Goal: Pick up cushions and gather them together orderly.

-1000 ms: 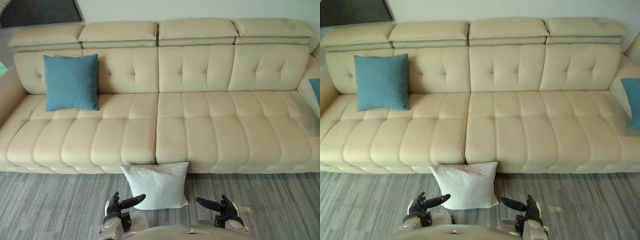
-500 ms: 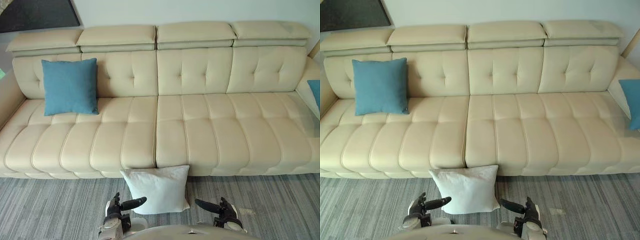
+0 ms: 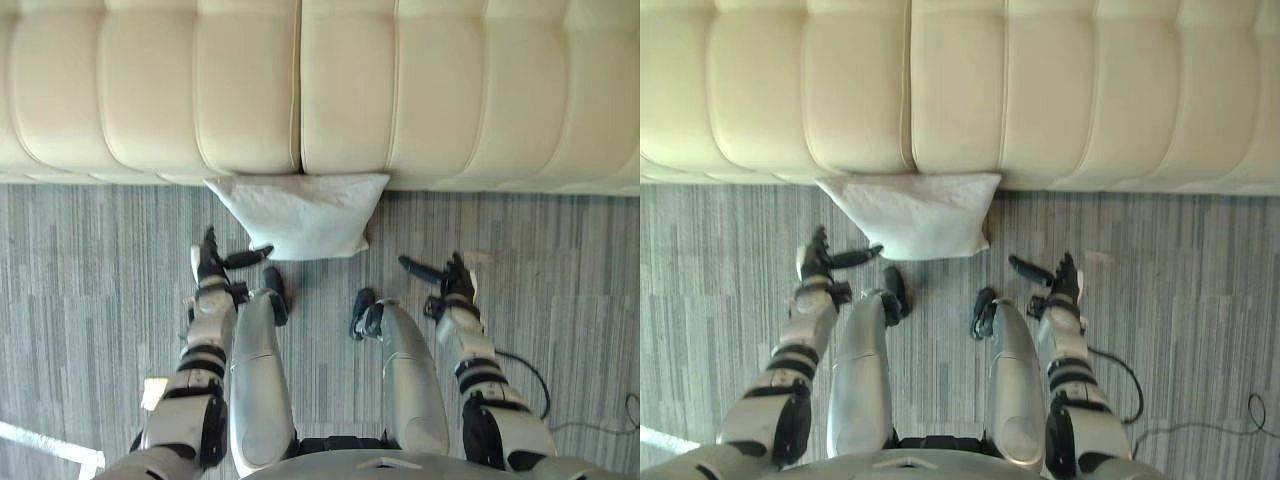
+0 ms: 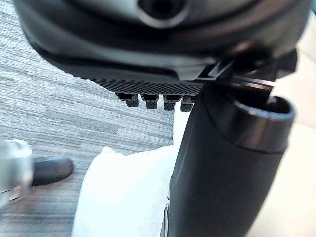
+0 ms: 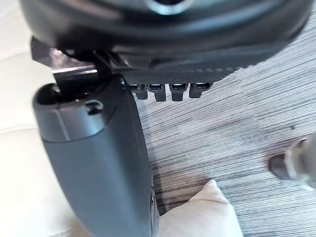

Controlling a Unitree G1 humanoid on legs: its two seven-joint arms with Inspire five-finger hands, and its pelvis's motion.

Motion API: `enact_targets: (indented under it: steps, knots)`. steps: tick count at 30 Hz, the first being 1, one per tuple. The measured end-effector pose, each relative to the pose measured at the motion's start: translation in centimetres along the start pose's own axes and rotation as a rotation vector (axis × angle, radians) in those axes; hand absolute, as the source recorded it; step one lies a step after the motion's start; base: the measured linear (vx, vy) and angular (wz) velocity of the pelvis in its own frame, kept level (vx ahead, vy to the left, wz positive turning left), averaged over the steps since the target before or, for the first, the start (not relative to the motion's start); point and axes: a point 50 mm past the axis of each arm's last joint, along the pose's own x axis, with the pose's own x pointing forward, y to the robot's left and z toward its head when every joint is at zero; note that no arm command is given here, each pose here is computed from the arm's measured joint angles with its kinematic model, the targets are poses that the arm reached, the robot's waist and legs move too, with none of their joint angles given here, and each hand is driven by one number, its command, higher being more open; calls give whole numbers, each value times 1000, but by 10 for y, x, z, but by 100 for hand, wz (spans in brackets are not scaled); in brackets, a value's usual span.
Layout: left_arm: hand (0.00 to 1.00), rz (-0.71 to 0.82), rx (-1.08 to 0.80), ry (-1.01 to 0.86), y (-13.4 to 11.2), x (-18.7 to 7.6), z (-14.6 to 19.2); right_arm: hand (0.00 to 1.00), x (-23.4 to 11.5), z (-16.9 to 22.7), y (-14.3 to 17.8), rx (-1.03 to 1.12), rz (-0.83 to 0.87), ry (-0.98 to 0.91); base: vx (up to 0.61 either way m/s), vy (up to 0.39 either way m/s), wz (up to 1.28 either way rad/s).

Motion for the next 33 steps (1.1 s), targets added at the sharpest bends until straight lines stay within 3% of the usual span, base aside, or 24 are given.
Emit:
enact_targets:
  steps: [5,8,13,14,15,24,33]
  knots:
    - [100,-81,-39,-164,-40,10,65,100,4,71,44,76,82,-187,14,25,17]
    - [100,-91,-58,-198,-58,7,80,100,-4,96,71,123,144,-250,45,25,9]
    - [100,-75,-141,-212,-70,4,92,100,-12,105,91,199,141,-269,42,8,13]
    - [0,-70,-168,-218,-73,3,97,100,-13,107,93,212,139,-274,-8,7,7]
    - [0,-70,-193,-222,-76,2,100,0,-15,111,96,222,145,-279,-14,9,7]
    - [0,-24,-278,-240,-79,1,113,0,-25,95,126,236,233,-185,-60,-6,10]
    - [0,-46,-360,-250,-84,-11,112,0,-28,87,119,167,213,-218,-35,5,7]
